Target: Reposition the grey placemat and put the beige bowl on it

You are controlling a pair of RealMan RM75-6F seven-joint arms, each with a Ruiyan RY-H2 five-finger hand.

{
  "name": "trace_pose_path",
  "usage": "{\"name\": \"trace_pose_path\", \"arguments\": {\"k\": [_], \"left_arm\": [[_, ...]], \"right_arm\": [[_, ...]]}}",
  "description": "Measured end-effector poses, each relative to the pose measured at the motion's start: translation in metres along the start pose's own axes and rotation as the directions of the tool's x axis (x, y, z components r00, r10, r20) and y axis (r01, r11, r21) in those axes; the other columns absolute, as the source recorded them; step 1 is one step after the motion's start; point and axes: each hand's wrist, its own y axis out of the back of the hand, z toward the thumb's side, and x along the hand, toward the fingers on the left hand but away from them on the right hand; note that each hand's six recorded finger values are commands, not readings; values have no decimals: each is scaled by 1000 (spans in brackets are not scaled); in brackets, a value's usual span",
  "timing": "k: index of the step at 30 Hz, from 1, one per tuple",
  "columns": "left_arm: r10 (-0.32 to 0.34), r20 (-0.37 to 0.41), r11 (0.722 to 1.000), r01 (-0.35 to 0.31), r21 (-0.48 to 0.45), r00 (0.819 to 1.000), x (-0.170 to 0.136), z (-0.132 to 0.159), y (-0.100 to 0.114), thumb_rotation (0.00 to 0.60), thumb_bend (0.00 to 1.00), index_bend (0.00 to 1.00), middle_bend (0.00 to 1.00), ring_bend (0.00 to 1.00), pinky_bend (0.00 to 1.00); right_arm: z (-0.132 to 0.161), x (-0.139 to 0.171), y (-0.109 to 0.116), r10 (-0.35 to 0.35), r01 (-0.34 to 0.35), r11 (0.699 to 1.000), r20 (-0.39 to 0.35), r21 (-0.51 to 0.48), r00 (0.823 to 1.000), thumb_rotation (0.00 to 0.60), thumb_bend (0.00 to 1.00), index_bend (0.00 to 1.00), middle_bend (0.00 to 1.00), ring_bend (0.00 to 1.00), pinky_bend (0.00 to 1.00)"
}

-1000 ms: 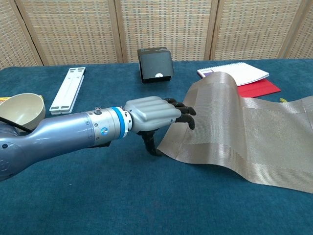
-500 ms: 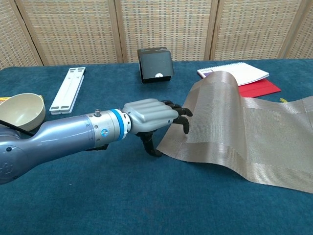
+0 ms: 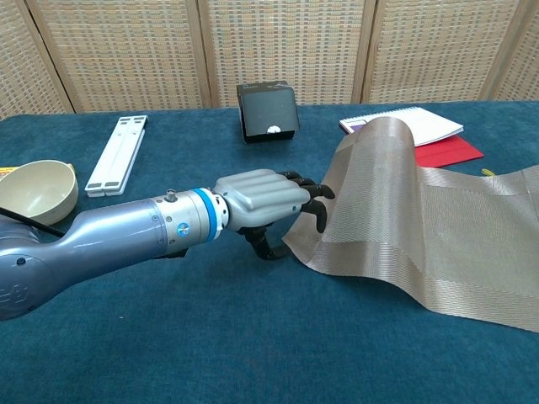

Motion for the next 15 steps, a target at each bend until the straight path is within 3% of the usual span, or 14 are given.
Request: {"name": "trace_pose_path", "arguments": {"k": [15], "left_arm": [[-9,-28,1000,9,-8,1000,4,-2,-4,600,462,362,0,0,0]], "right_arm": [[1,1,3,-8,8,1000,-9,-8,1000,600,0,0,0,0,0]]}}
